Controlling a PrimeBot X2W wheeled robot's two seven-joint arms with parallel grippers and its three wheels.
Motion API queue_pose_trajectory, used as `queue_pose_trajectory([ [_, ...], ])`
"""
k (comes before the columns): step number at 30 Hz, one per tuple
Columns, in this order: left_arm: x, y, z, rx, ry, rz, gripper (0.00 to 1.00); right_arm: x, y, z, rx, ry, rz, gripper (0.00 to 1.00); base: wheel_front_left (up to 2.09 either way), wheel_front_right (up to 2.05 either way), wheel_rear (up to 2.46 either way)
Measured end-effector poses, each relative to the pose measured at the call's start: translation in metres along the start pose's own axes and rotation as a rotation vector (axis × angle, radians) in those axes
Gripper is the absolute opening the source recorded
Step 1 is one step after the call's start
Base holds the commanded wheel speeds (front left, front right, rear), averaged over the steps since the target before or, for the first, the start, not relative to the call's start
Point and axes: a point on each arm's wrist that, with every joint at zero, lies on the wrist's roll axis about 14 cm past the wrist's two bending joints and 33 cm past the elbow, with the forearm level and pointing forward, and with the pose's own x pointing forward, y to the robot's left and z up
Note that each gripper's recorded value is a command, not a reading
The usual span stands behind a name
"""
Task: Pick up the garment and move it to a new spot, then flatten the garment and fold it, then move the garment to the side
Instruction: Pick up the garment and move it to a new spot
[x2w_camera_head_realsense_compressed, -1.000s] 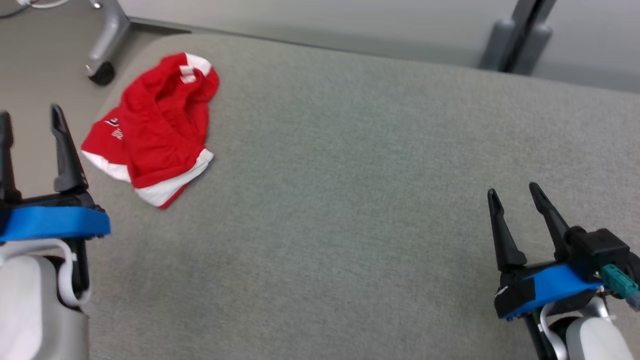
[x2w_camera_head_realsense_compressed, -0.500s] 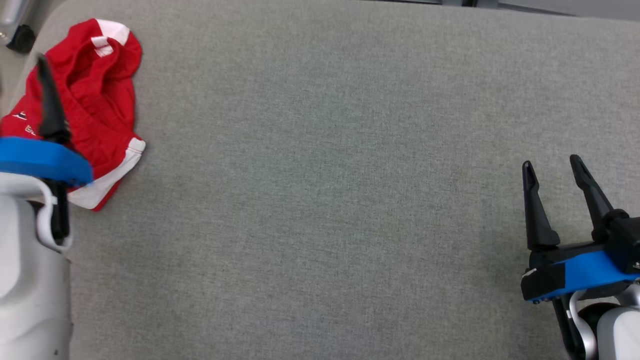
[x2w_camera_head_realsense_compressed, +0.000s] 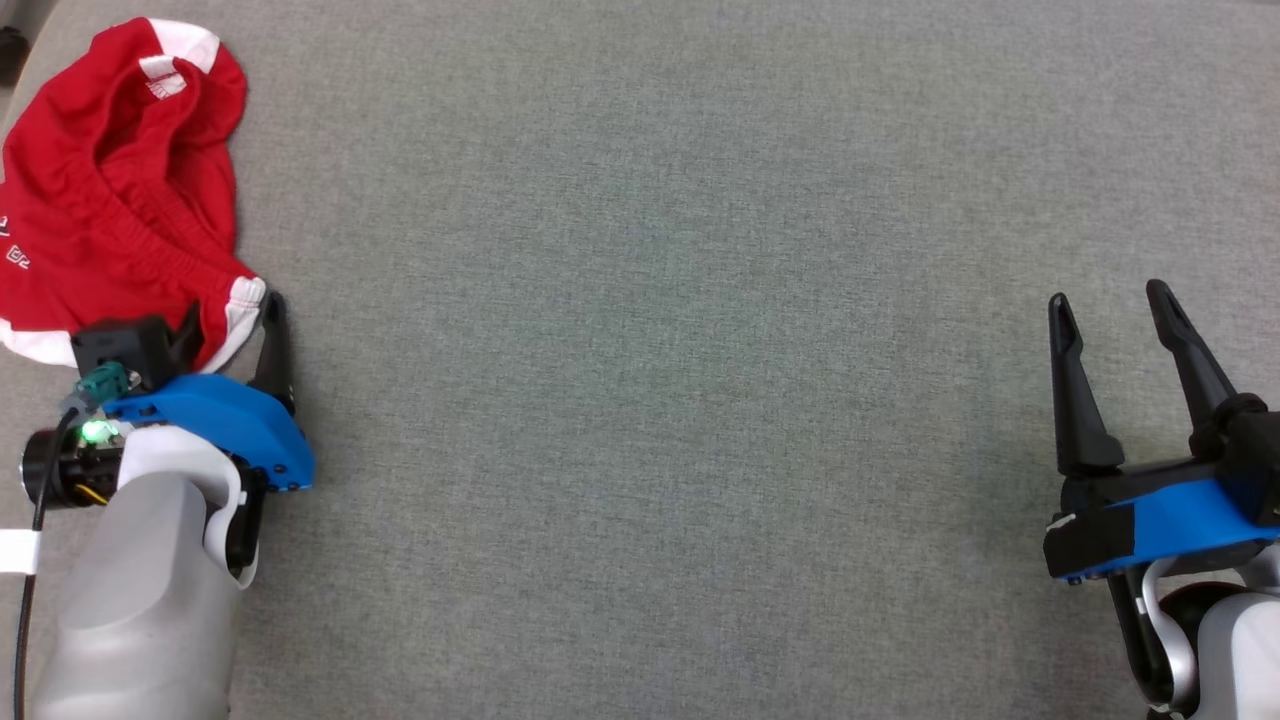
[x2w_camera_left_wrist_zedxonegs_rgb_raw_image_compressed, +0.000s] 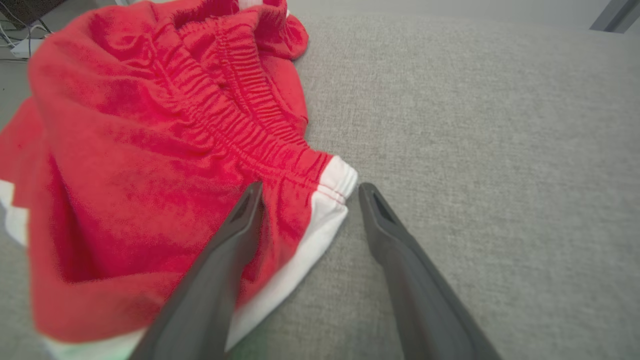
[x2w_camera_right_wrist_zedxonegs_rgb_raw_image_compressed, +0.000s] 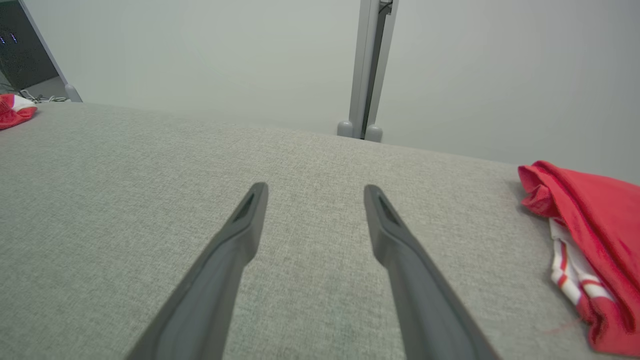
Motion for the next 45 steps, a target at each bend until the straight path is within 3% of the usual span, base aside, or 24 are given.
queue_pose_trajectory([
  [7,0.003,0.001,-0.018,0.019,0.081,-0.004,1.00,-0.002,-0.005,0.002,-0.002,-0.005,-0.012,1.00,0.00,0.00,0.00],
  [8,0.003,0.002,-0.018,0.017,0.084,-0.002,0.49,-0.003,-0.005,0.003,-0.003,-0.005,-0.014,1.00,0.00,0.00,0.00],
  [9,0.003,0.002,-0.017,0.018,0.084,-0.001,0.40,-0.003,-0.005,0.003,-0.002,-0.006,-0.015,1.00,0.00,0.00,0.00],
  [10,0.003,0.004,-0.015,0.018,0.072,0.002,0.00,-0.004,-0.006,0.005,0.000,-0.009,-0.017,1.00,0.00,0.00,0.00],
  [14,0.000,0.007,0.000,0.026,0.017,0.004,0.00,-0.009,-0.008,0.010,0.007,-0.025,-0.023,1.00,0.00,0.00,0.00],
  [21,-0.006,0.005,0.076,0.051,-0.198,-0.024,0.00,-0.025,-0.011,0.020,0.040,-0.056,-0.037,1.00,0.00,0.00,0.00],
  [27,-0.021,-0.031,0.152,0.097,-0.425,-0.118,0.00,-0.045,-0.021,0.027,0.067,-0.084,-0.072,1.00,0.00,0.00,0.00],
  [35,-0.043,-0.128,0.191,0.143,-0.585,-0.352,0.00,-0.074,-0.050,0.025,0.089,-0.096,-0.167,1.00,0.00,0.00,0.00],
  [45,-0.088,-0.288,0.164,0.173,-0.574,-0.764,0.00,-0.103,-0.087,0.010,0.109,-0.078,-0.291,1.00,0.00,0.00,0.00],
])
